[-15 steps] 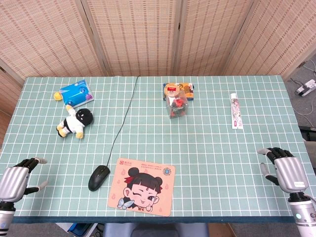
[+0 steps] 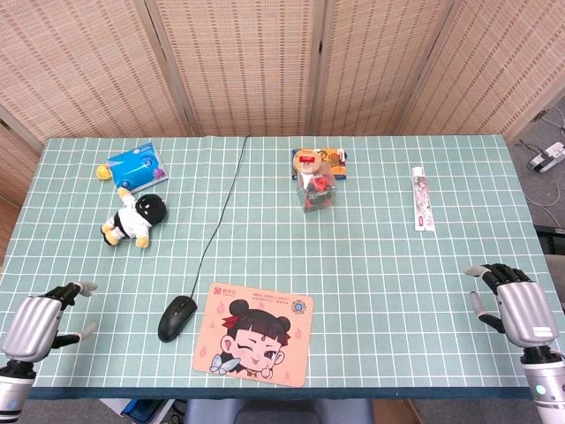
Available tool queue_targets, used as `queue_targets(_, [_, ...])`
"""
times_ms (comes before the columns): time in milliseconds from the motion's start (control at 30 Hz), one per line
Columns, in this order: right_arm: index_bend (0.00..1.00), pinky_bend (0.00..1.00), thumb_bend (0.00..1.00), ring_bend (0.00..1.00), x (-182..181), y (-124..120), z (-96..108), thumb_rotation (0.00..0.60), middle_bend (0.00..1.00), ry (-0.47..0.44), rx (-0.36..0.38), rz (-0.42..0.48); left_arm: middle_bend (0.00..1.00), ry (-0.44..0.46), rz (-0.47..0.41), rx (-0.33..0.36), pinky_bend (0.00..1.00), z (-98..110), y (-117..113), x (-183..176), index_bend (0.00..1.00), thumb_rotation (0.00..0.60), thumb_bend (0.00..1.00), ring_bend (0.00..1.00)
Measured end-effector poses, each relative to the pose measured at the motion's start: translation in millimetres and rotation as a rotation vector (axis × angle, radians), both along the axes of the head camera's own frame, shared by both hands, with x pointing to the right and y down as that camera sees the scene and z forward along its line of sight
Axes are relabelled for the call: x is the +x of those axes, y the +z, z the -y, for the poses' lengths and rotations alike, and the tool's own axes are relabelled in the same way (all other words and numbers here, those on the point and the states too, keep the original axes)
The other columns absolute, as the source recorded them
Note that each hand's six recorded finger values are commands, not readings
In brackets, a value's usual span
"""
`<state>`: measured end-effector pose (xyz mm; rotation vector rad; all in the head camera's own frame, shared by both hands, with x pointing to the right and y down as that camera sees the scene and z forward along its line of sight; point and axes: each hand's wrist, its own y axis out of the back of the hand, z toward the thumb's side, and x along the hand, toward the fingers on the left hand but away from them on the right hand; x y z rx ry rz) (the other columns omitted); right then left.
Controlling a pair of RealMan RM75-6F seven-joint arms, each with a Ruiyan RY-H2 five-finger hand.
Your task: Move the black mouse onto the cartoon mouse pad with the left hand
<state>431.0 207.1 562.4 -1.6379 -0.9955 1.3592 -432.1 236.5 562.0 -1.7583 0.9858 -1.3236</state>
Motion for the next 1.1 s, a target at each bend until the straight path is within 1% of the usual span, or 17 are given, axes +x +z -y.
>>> queue_targets(67, [0.35,0.38,0.42,0.31,2.4,-2.4,0.6,0.6,0.4,0.006,0.002,0.004,0.56,0.027,-0.041,0.007,0.97,1.6,-2.3,7.8,0.38,0.6,0.11,0.72])
queue_targets(133, [0.35,0.38,0.42,0.31,3.6,-5.5,1.3,0.6,0.4,0.011,0.012,0.008,0.61,0.054,-0.078,0.013,1.0,3.3,-4.4,15.0,0.39,0.6,0.11,0.76])
queue_targets(167, [0.35,0.38,0.42,0.31,4.2,-6.9,1.5,0.6,0.4,0.013,0.016,0.011,0.65,0.071,-0.103,0.017,1.0,5.1,-5.7,20.1,0.41,0.6,0.11,0.8])
queue_targets(233, [0.35,0.38,0.42,0.31,5.8,-10.2,1.8,0.6,0.4,0.018,0.024,0.019,0.82,0.096,-0.138,0.023,1.0,9.0,-7.6,28.6,0.43,0.6,0.11,0.91])
queue_targets(300, [0.35,0.38,0.42,0.31,7.2,-12.9,1.7,0.6,0.4,0.023,0.03,0.022,0.95,0.115,-0.173,0.025,1.0,12.7,-10.0,37.8,0.44,0.6,0.11,0.98])
queue_targets(367, [0.35,0.38,0.42,0.31,8.3,-15.7,1.4,0.6,0.4,0.026,0.035,0.027,1.0,0.137,-0.207,0.026,1.0,16.9,-12.5,48.6,0.43,0.6,0.11,1.0])
queue_targets(433, [0.35,0.38,0.42,0.31,9.4,-18.7,1.3,0.6,0.4,0.028,0.041,0.032,1.0,0.16,-0.225,0.019,1.0,19.8,-13.2,58.0,0.38,0.6,0.09,1.0])
queue_targets(567, [0.35,0.38,0.42,0.31,11.0,-22.5,2.1,0.6,0.4,0.033,0.049,0.039,1.0,0.218,-0.228,-0.023,1.0,21.7,-9.4,77.8,0.31,0.6,0.04,1.0])
queue_targets(767, [0.35,0.38,0.42,0.31,14.4,-26.4,2.3,0.6,0.4,0.043,0.054,0.042,1.0,0.302,-0.2,-0.097,1.0,19.1,3.7,108.2,0.3,0.6,0.02,1.0])
queue_targets(900, [0.35,0.38,0.42,0.31,16.0,-29.4,2.1,0.6,0.4,0.048,0.06,0.044,1.0,0.338,-0.188,-0.137,1.0,14.3,14.4,127.3,0.3,0.6,0.0,1.0])
queue_targets(967, [0.35,0.38,0.41,0.31,17.0,-31.2,2.1,0.6,0.4,0.051,0.065,0.046,1.0,0.351,-0.186,-0.153,1.0,11.8,19.2,136.0,0.28,0.6,0.0,1.0])
queue_targets(1100, [0.35,0.38,0.41,0.31,19.2,-34.2,2.1,0.6,0.4,0.058,0.071,0.049,1.0,0.366,-0.169,-0.161,1.0,8.5,25.5,146.1,0.19,0.6,0.0,1.0])
